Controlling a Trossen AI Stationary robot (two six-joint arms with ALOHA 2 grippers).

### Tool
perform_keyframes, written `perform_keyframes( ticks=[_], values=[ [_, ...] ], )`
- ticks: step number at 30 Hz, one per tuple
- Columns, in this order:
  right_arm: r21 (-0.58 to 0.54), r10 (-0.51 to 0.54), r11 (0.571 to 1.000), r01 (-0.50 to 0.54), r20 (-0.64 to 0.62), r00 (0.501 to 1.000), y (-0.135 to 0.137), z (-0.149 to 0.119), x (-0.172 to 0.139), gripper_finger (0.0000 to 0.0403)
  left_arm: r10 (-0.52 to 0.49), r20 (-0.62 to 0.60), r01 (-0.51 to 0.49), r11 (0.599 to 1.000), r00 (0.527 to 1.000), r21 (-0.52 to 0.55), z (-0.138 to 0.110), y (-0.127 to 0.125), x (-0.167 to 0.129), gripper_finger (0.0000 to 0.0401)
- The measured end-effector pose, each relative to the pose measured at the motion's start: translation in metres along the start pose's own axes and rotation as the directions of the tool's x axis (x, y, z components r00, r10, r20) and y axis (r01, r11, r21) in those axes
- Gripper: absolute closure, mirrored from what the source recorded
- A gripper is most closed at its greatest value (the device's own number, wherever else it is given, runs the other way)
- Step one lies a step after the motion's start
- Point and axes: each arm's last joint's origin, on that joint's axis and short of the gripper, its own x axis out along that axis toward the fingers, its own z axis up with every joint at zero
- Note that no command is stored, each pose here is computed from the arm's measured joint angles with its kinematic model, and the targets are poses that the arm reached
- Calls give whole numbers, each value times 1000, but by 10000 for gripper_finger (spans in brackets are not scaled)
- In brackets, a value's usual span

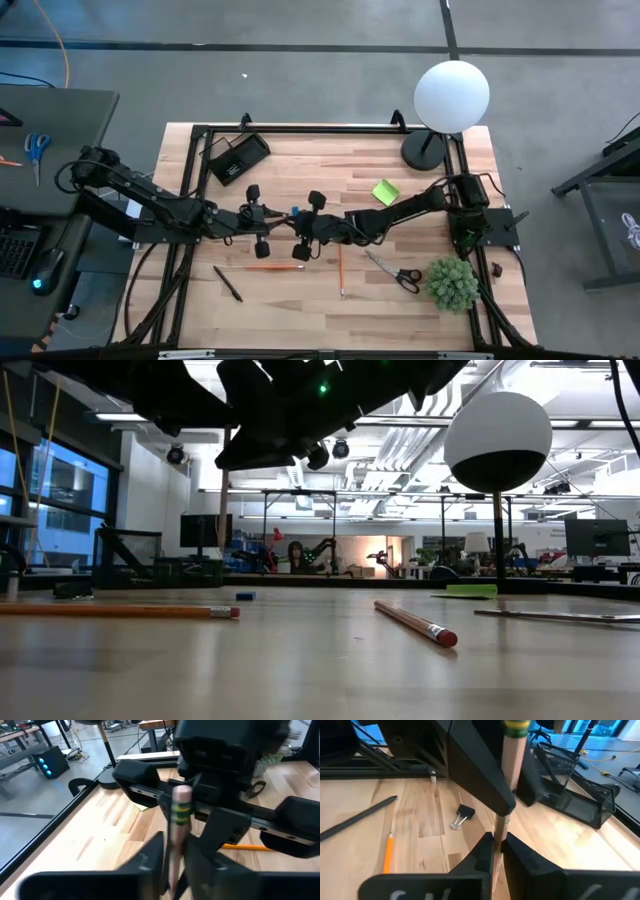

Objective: Pick and place office supplies into organizer
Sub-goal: Put the brown pencil into the top left section of the desk organizer

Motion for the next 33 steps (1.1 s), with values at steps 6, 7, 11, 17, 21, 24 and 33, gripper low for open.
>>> perform_keyframes(
  ticks=[6, 7, 11, 17, 21, 24, 33],
  values=[
    [20, -1, 1000, 1, 4, 1000, -1, 0, 0, 363, 3, 2, -3, 1000, 1000, 20, 0, 0, 0, 388],
    [29, -2, 1000, 2, 1, 1000, -2, 0, 1, 359, 3, 1, -3, 1000, 1000, 31, 0, 0, 0, 393],
    [32, -4, 999, 4, -16, 1000, -3, -2, 1, 339, 11, 5, -11, 999, 1000, 39, 2, 2, -2, 394],
    [-20, 0, 1000, -1, -32, 999, -2, -3, 0, 288, 114, -49, -110, 991, 992, 79, 8, 14, -15, 398],
    [-40, -68, 997, 67, -24, 997, -4, -1, -1, 245, 191, -84, -184, 979, 978, 85, 19, 24, -27, 398],
    [-62, -107, 992, 106, -20, 994, -2, -1, -3, 216, 297, -80, -290, 953, 951, 91, 25, 33, -36, 399],
    [-106, -58, 993, 55, -23, 998, 26, -5, -18, 204, 620, -108, -621, 784, 777, 28, 31, 88, -49, 400]
  ],
)
